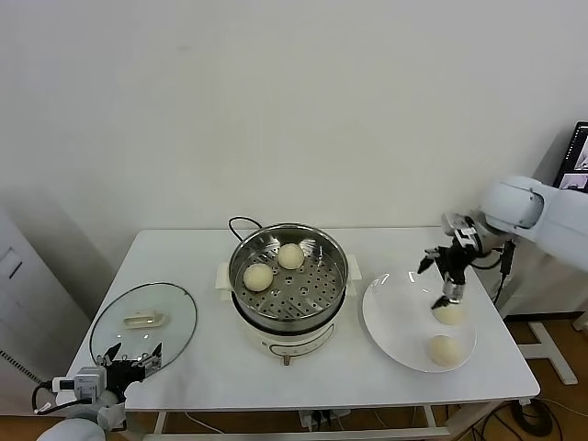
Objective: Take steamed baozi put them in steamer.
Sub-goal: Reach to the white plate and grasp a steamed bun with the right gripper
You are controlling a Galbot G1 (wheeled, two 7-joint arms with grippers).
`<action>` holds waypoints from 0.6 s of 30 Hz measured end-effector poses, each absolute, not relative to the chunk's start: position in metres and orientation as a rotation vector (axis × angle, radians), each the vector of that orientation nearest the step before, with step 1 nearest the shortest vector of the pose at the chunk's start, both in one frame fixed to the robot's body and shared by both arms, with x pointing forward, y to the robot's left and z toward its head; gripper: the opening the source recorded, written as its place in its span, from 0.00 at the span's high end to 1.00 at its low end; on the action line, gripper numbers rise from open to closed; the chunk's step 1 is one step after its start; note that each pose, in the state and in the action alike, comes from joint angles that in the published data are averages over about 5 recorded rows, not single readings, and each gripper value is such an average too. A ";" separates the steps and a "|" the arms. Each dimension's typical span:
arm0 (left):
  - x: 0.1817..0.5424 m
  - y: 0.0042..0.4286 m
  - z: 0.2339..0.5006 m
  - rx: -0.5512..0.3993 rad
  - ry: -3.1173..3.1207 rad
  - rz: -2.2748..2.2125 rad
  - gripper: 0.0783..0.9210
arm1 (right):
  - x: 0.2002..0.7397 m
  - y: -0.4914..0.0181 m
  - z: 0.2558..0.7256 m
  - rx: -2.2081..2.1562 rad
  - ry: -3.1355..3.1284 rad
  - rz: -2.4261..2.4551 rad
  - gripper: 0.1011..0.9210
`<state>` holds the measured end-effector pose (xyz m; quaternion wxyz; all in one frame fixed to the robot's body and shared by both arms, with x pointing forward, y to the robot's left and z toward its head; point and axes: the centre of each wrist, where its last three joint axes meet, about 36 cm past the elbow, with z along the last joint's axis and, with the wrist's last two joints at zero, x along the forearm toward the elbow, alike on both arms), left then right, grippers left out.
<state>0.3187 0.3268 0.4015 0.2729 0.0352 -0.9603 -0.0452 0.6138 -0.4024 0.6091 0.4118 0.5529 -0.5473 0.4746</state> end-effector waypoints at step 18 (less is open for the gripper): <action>0.319 0.327 0.400 0.098 -2.580 -0.119 0.12 | 0.623 -0.420 0.529 1.458 -1.174 1.223 0.12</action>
